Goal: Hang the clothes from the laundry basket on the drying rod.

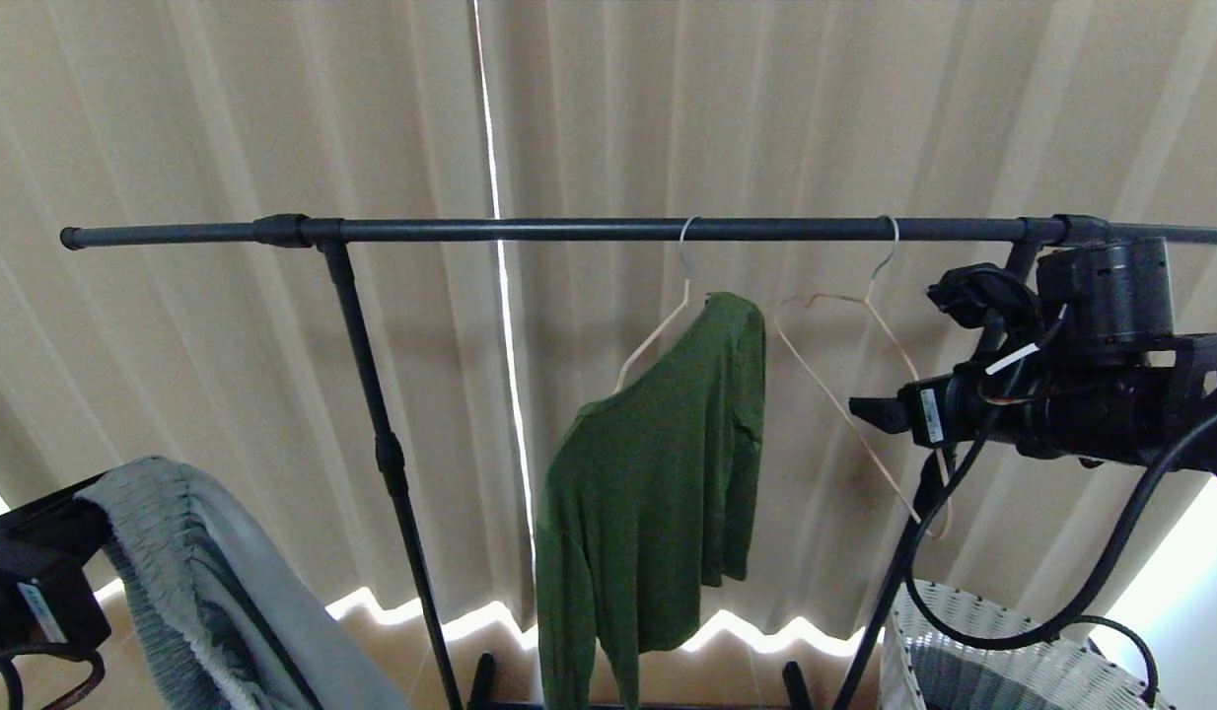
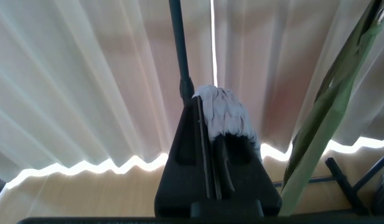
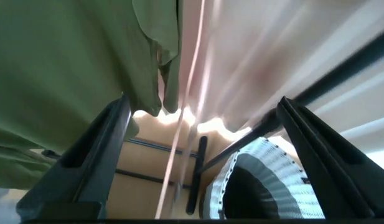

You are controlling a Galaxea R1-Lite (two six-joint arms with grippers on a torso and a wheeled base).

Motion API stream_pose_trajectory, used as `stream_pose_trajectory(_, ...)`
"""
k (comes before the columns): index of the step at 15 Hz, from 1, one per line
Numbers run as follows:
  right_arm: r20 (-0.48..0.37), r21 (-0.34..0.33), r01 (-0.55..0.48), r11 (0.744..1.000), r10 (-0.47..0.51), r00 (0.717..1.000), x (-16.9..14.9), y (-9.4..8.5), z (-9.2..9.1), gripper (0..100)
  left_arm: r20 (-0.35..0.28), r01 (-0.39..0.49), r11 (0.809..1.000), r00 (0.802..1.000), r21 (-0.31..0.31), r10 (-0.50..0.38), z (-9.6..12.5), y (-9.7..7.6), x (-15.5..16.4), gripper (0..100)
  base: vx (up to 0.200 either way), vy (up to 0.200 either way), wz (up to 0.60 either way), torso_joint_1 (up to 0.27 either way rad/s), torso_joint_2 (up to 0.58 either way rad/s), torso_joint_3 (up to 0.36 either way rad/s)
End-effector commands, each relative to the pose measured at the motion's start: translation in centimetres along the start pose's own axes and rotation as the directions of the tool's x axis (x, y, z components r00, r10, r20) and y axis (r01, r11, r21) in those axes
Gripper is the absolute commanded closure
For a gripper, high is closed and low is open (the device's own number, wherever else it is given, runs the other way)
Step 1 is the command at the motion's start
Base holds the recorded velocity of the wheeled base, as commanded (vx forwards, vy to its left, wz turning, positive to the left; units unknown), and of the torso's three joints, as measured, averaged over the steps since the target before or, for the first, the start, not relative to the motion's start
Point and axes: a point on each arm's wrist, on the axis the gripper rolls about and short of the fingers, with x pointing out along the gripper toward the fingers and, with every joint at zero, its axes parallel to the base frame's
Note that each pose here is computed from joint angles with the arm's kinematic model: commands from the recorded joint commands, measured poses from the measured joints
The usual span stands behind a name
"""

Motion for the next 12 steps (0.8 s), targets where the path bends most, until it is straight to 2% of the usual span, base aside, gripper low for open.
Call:
stream_pose_trajectory(1, -0.021, -0.004, 0.000, 1.000, 0.000, 1.000, 1.08, 0.15, -0.18, 0, 0.004, -0.001, 1.000, 1.000, -0.001, 0.001, 0.03, 0.02, -0.07, 100, 0.000, 0.000, 0.00, 0.000, 0.00, 0.000)
stream_pose_trajectory(3, -0.021, -0.003, -0.001, 1.000, 0.001, 1.000, 1.08, 0.20, -0.21, 0, 0.002, -0.001, 1.000, 1.000, 0.000, 0.001, 0.02, 0.01, -0.04, 100, 0.000, 0.000, 0.00, 0.000, 0.00, 0.000)
stream_pose_trajectory(4, -0.020, -0.003, -0.001, 1.000, 0.001, 1.000, 1.08, 0.20, -0.20, 100, 0.002, -0.001, 1.000, 1.000, 0.000, 0.001, 0.02, 0.01, -0.04, 100, 0.000, 0.000, 0.00, 0.000, 0.00, 0.000)
stream_pose_trajectory(9, -0.009, 0.000, 0.004, 1.000, -0.004, 1.000, 0.71, 0.09, -0.07, 100, 0.004, -0.001, 1.000, 1.000, -0.001, 0.001, 0.03, 0.02, -0.07, 100, 0.000, 0.000, 0.00, 0.000, 0.00, 0.000)
stream_pose_trajectory(12, 0.010, 0.004, 0.045, 0.999, -0.045, 0.999, 0.32, -0.11, 0.23, 100, 0.002, -0.001, 1.000, 1.000, 0.000, 0.001, 0.02, 0.01, -0.04, 100, 0.000, 0.000, 0.00, 0.000, 0.00, 0.000)
